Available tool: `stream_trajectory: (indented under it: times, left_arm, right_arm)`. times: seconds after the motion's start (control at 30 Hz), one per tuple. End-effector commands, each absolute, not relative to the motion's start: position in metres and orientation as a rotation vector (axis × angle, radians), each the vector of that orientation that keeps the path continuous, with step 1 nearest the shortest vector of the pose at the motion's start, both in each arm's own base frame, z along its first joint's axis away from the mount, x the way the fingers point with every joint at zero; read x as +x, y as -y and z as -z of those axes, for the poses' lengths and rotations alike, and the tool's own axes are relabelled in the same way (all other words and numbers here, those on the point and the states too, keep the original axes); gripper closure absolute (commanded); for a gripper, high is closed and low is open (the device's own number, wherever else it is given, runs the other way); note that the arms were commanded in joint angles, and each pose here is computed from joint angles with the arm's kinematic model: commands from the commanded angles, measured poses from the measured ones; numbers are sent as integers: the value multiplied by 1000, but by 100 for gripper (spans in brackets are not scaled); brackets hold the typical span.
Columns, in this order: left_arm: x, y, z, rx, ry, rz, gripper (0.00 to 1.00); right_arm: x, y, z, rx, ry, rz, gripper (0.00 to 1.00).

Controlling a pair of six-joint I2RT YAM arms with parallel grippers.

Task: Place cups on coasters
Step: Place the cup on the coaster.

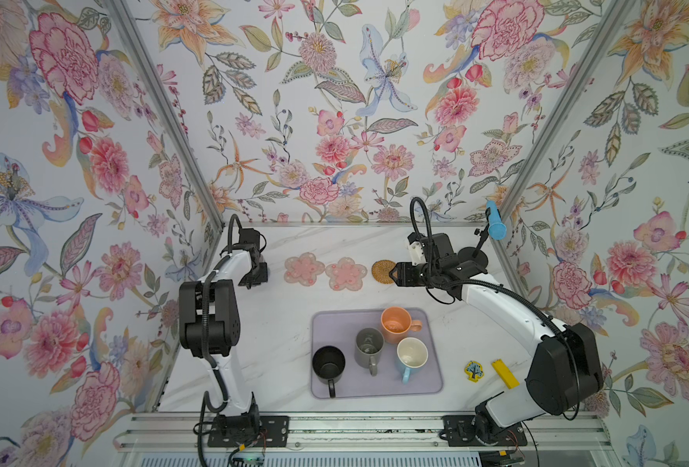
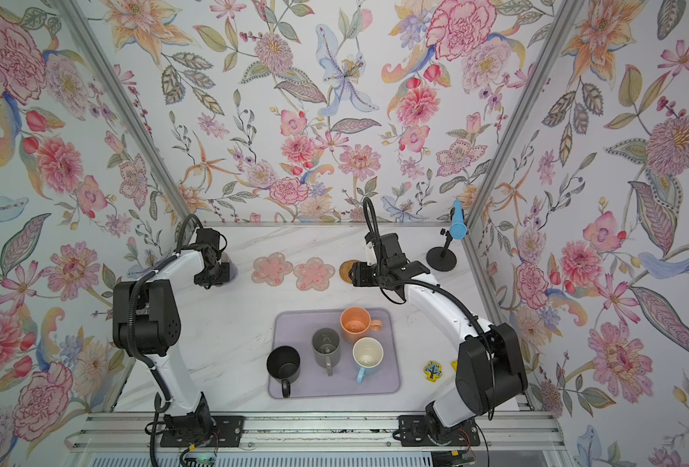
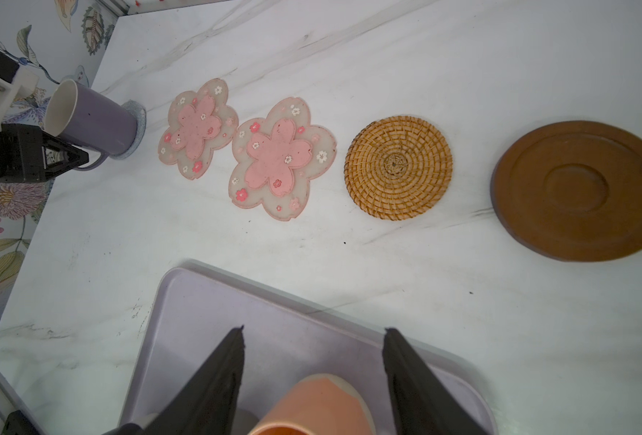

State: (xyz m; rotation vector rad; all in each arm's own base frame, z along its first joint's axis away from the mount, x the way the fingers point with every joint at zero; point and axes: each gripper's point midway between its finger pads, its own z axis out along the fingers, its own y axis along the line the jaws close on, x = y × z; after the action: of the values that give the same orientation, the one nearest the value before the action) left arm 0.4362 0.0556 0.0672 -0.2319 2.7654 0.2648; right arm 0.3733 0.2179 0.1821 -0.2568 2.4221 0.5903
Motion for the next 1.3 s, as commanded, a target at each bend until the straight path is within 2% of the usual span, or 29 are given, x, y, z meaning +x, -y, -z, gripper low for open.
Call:
stream_trajectory:
  times: [0.0,0.27,0.67,1.27]
  left_arm:
    - [428,-51,-82,-257,-2748,-202,100]
    - [424,-53,-78,-266,-2739,-248,100]
    - [440,-60,-130,-293,-2598,-290,100]
    - [448,-58,-101,-305,-2632,-277,100]
  right_arm:
    - [374,-222,-192,-253,-2404,-600,39]
    - [373,-223,-193,-258,-2403,-599,39]
    - [371,-224,-194,-260,-2399,-600,39]
    - [366,-224,-197,-268,-2390,-598,39]
